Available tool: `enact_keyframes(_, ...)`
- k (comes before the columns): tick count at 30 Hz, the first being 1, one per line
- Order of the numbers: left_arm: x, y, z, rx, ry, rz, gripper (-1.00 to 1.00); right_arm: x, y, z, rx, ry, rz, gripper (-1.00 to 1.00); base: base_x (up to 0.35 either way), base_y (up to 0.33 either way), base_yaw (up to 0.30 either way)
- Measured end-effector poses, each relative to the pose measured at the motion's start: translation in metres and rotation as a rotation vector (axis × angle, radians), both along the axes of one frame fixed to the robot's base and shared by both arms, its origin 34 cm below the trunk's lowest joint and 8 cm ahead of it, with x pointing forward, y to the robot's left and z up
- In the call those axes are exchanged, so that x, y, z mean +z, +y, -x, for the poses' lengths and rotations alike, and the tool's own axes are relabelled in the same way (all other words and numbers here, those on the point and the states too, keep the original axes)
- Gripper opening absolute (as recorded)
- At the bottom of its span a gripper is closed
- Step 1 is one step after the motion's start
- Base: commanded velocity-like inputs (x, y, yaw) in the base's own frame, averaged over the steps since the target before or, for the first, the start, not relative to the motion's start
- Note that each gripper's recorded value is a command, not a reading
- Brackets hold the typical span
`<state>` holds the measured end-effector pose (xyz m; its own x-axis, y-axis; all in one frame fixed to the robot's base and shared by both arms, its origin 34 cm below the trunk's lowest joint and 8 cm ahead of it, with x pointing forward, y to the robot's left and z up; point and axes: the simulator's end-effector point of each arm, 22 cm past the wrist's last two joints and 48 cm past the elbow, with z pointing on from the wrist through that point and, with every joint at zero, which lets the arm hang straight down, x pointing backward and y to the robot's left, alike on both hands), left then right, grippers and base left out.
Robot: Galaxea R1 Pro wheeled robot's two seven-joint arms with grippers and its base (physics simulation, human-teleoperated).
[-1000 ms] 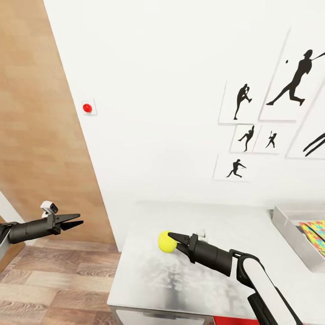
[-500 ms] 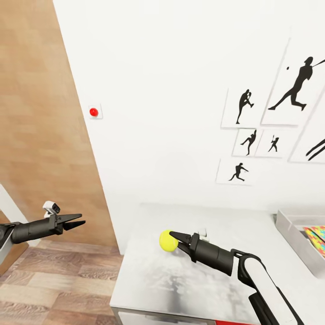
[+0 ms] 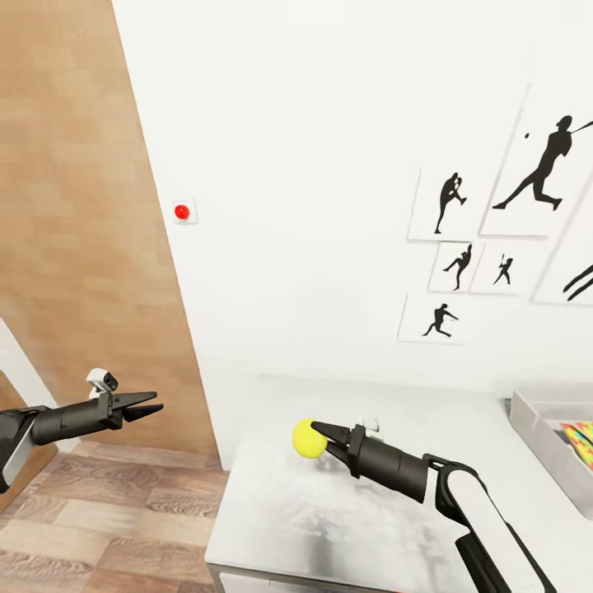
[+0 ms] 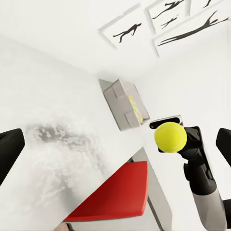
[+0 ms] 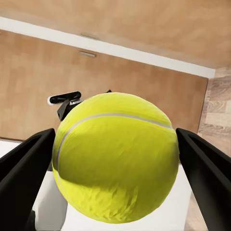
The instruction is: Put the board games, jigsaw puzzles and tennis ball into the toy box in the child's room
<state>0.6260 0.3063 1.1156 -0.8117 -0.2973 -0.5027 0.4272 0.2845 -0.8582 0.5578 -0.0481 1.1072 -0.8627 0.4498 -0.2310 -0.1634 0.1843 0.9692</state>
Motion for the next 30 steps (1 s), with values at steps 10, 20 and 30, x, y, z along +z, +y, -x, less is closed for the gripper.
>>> enact_keyframes(10, 0.011, 0.002, 0.002, 0.004, -0.016, 0.006, 1.00, 0.007, -0.003, 0.001, -0.004, -0.017, 0.003, -1.00, 0.000, 0.000, 0.063)
enact_keyframes(20, 0.016, 0.001, 0.003, 0.003, -0.025, 0.007, 1.00, 0.012, -0.004, 0.002, -0.005, -0.029, 0.005, -1.00, 0.000, 0.000, 0.041)
enact_keyframes(30, 0.017, 0.002, 0.003, 0.004, -0.027, 0.005, 1.00, 0.013, -0.001, 0.002, -0.004, -0.028, 0.000, -1.00, 0.000, 0.000, 0.002)
